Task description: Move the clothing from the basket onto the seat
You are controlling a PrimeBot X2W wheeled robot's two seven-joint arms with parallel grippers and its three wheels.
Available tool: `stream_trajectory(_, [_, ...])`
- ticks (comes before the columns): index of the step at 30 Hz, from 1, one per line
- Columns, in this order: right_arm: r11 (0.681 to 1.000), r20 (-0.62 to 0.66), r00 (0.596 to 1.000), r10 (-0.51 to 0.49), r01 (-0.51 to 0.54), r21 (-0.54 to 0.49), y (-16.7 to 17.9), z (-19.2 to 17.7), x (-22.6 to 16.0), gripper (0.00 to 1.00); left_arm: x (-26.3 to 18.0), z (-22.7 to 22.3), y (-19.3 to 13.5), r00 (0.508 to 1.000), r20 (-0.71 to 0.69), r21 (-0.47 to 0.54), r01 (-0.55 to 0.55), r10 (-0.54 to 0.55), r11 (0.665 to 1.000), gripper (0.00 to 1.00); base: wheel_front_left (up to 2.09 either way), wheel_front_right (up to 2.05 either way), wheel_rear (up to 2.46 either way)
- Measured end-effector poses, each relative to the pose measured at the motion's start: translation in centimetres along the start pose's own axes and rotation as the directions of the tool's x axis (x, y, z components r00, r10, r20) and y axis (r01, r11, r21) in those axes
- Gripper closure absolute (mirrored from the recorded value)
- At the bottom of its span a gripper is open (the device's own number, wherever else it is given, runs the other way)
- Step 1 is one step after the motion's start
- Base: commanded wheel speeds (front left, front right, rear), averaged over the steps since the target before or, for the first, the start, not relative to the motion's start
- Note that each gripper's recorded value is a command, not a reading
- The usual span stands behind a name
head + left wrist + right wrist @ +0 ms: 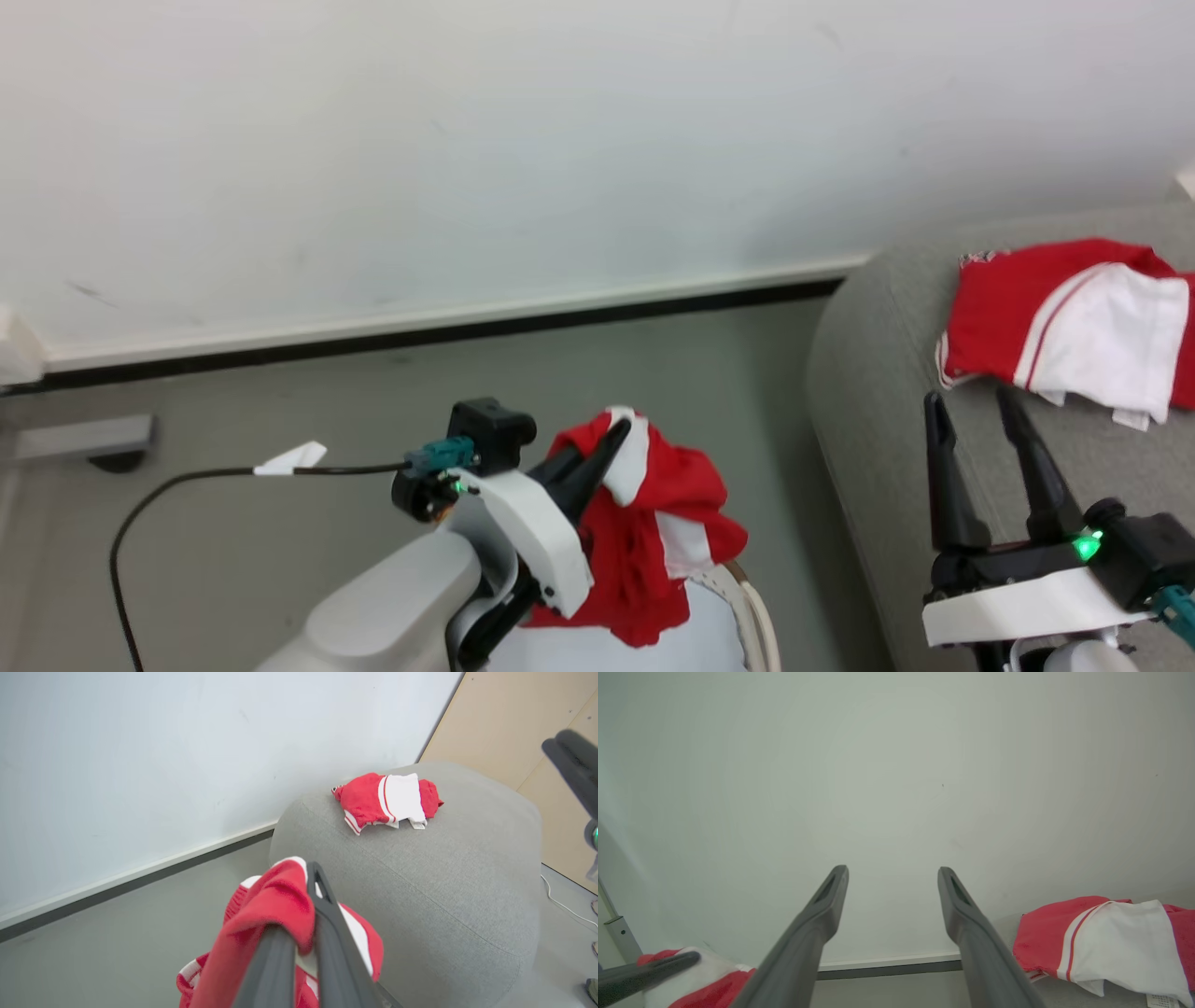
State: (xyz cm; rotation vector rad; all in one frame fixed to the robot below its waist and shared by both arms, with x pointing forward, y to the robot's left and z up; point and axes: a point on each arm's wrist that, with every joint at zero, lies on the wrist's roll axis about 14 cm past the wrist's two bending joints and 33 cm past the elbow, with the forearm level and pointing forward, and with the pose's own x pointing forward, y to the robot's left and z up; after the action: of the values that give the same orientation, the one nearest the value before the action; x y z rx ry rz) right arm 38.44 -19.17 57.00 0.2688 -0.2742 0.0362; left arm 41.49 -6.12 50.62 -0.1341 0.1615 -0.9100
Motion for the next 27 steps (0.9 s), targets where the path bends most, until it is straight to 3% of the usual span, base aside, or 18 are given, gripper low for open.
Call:
stream_trajectory(9, [0.988,-0.013,0.990,0.140,-0.138,0.074,5.2,-0.5,-0.6,0.00,-3.4,12.2,-0.6,0.946,0.323,0.167,-0.081,0.023,0.983,1.00,0.00,0.00,0.00])
stream_trajectory(15, [0.980,-0.028,0.983,0.183,-0.180,0.090,6.8,-1.0,-0.9,0.00,-4.6,16.6,-1.0,0.900,0.436,0.217,-0.122,0.016,0.968,1.00,0.00,0.00,0.00])
stream_trajectory(20, [0.975,-0.035,0.978,0.204,-0.200,0.100,7.5,-1.3,-1.0,0.00,-5.2,18.1,-1.2,0.878,0.479,0.224,-0.134,0.011,0.965,1.00,0.00,0.00,0.00])
stream_trajectory(27, [0.968,-0.051,0.969,0.240,-0.234,0.093,8.6,-1.8,-1.2,0.00,-5.3,16.8,-1.2,0.887,0.460,0.207,-0.133,0.024,0.969,1.00,0.00,0.00,0.00])
